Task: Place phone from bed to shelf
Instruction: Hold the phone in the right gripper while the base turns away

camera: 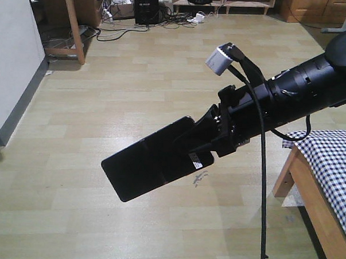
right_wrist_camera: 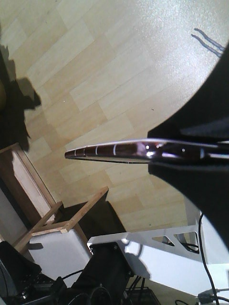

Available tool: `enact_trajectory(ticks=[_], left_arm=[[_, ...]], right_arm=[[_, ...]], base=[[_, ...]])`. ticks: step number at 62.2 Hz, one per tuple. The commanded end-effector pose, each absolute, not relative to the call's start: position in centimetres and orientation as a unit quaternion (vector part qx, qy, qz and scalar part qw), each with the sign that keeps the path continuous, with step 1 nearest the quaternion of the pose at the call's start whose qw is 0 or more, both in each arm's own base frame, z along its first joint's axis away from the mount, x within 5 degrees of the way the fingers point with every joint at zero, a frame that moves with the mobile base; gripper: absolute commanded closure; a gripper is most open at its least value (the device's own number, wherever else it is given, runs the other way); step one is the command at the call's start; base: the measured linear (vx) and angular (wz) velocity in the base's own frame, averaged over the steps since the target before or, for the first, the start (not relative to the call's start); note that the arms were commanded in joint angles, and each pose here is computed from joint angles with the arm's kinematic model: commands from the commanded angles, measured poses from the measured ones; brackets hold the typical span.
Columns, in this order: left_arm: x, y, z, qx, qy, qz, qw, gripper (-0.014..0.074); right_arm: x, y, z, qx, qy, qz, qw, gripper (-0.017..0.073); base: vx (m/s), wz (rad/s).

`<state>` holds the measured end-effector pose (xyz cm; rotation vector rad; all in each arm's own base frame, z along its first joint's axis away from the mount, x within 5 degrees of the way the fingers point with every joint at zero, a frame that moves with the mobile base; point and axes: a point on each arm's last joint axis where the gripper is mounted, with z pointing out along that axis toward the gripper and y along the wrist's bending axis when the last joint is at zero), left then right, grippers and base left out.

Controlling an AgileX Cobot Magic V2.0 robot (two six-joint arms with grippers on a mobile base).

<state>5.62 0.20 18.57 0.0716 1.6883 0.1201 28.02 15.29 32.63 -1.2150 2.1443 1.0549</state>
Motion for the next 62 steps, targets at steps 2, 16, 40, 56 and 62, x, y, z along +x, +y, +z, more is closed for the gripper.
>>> enact_trajectory(ticks=[2, 16, 40, 56, 62], left_arm=[[5.49, 0.18, 20.03, 0.026, 0.71, 0.05, 0.702, 0.0592], [5.49, 0.18, 20.03, 0.026, 0.71, 0.05, 0.702, 0.0592], [5.49, 0.18, 20.03, 0.026, 0.71, 0.05, 0.702, 0.0592], [5.49, 0.18, 20.03, 0.026, 0.71, 0.05, 0.702, 0.0592], [5.49, 0.18, 20.03, 0.026, 0.71, 0.05, 0.702, 0.0592]], right_arm=[[26.65, 15.36, 35.28, -0.449, 0.749, 0.421, 0.246, 0.0561], [26.65, 15.36, 35.28, -0.449, 0.749, 0.421, 0.246, 0.0561], [26.65, 15.36, 35.28, -0.449, 0.749, 0.421, 0.246, 0.0561], [26.65, 15.36, 35.28, -0.449, 0.749, 0.421, 0.246, 0.0561], [26.65, 15.36, 35.28, -0.449, 0.749, 0.421, 0.246, 0.0561]], base=[[0.17, 0.03], [0.21, 0.01], [0.33, 0.01], [0.42, -0.03], [0.42, -0.08]])
